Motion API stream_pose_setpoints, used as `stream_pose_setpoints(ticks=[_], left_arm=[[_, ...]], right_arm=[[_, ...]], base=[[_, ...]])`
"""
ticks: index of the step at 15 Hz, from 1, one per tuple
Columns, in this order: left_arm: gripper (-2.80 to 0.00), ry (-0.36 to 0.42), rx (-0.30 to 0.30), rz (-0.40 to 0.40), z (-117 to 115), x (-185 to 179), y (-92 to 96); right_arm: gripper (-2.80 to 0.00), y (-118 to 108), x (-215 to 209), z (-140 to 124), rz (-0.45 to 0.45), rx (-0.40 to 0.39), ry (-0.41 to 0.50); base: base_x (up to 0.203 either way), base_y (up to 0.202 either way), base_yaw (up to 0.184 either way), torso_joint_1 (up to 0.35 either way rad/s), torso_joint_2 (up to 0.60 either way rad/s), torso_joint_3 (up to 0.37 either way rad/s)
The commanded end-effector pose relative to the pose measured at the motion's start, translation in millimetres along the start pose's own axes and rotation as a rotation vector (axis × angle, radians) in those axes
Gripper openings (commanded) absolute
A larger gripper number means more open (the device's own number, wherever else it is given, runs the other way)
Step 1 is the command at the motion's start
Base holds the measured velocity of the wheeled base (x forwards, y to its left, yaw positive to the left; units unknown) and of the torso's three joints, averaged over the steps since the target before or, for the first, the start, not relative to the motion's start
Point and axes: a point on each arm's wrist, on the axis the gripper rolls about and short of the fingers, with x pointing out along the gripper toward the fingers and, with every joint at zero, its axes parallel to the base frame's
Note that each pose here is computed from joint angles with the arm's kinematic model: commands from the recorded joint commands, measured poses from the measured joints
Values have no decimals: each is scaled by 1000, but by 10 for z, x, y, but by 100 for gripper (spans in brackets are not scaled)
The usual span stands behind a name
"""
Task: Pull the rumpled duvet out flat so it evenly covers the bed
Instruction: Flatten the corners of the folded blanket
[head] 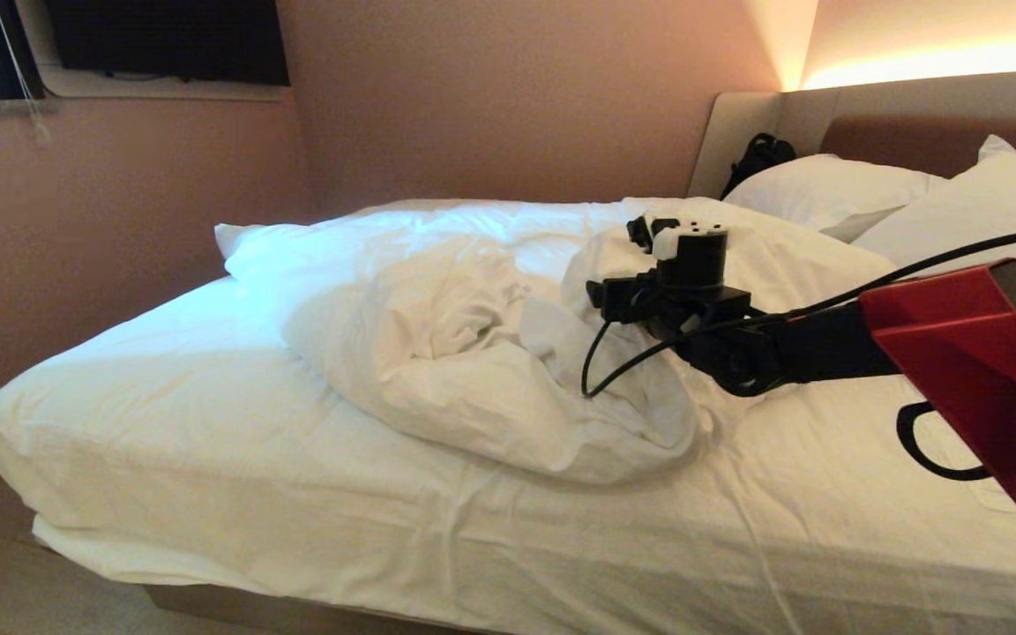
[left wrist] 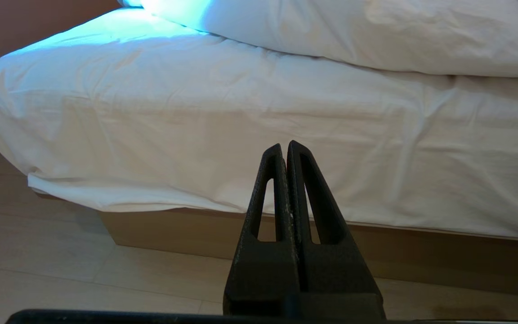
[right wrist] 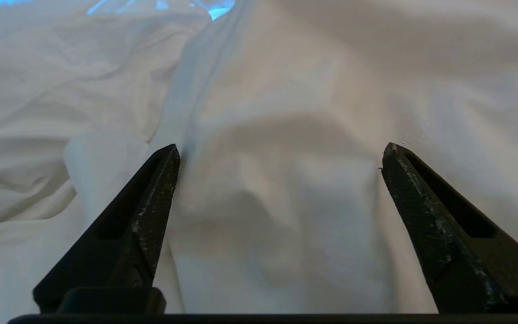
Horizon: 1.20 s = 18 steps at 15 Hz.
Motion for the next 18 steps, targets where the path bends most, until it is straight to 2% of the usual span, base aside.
stream_pose_setpoints(ticks=[1, 7, 13, 14, 18], left_arm=[[-280, 0, 0, 0, 0, 0, 0], [-280, 0, 0, 0, 0, 0, 0], [-280, 0, 0, 0, 0, 0, 0], [-280, 0, 0, 2, 0, 0, 0], [-280, 0, 0, -1, 0, 0, 0]], right_arm=[[0, 2, 145, -166, -8, -6, 22], [0, -37, 385, -451, -28, -24, 86], [0, -50, 425, -537, -32, -33, 106], [-280, -54, 426, -536, -32, -33, 106], [-280, -47, 421, -528, -32, -40, 104]], base=[[0, 0, 0, 0, 0, 0], [0, 0, 0, 0, 0, 0], [0, 0, 0, 0, 0, 0], [0, 0, 0, 0, 0, 0], [0, 0, 0, 0, 0, 0]])
